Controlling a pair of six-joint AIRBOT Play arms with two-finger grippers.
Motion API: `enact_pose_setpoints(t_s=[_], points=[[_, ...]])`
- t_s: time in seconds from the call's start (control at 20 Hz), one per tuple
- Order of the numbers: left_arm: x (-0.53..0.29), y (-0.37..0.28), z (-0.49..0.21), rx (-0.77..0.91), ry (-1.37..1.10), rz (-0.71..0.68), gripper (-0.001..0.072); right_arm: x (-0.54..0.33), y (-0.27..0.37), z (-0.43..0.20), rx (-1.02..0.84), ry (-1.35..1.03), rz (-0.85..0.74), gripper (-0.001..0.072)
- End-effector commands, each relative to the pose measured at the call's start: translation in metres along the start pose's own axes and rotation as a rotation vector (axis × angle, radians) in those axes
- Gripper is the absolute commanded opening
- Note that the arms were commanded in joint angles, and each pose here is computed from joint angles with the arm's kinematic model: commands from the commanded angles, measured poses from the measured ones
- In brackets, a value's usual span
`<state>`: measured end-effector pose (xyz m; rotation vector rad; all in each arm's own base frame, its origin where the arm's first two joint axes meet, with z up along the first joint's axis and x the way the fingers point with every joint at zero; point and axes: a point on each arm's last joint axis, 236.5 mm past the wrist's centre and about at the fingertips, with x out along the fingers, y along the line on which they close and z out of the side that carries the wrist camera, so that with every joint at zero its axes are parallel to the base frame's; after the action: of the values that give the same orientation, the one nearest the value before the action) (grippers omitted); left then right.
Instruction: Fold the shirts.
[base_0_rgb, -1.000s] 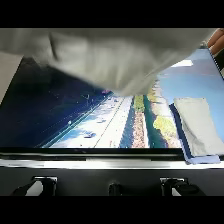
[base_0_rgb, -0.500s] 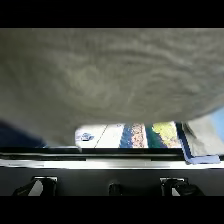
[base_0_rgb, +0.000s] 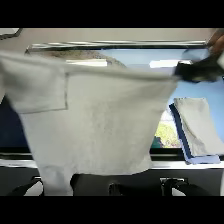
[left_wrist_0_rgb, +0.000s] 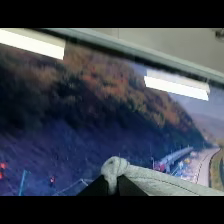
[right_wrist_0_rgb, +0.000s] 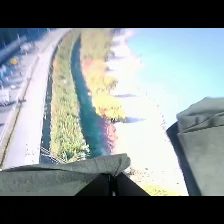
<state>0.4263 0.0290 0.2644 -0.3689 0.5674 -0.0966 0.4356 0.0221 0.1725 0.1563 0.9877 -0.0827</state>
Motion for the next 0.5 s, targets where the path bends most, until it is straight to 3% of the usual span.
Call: enact_pose_setpoints(t_s=[0.0, 0.2, 0.45], points=[[0.131, 0.035, -0.112, -0.064, 0.188, 0.017, 0.0038, 0.136, 0.017, -0.039, 0.046, 0.177, 0.040, 0.0043], [0.209, 0.045, -0.141, -0.140, 0.174, 0.031, 0.0038, 0.189, 0.021, -0.013, 0.080, 0.058, 0.057, 0.0042], [0.240, 0.053, -0.109, -0.231, 0.055, 0.028, 0.0039, 0.186, 0.029, 0.054, 0.172, -0.222, 0.111, 0.0043]])
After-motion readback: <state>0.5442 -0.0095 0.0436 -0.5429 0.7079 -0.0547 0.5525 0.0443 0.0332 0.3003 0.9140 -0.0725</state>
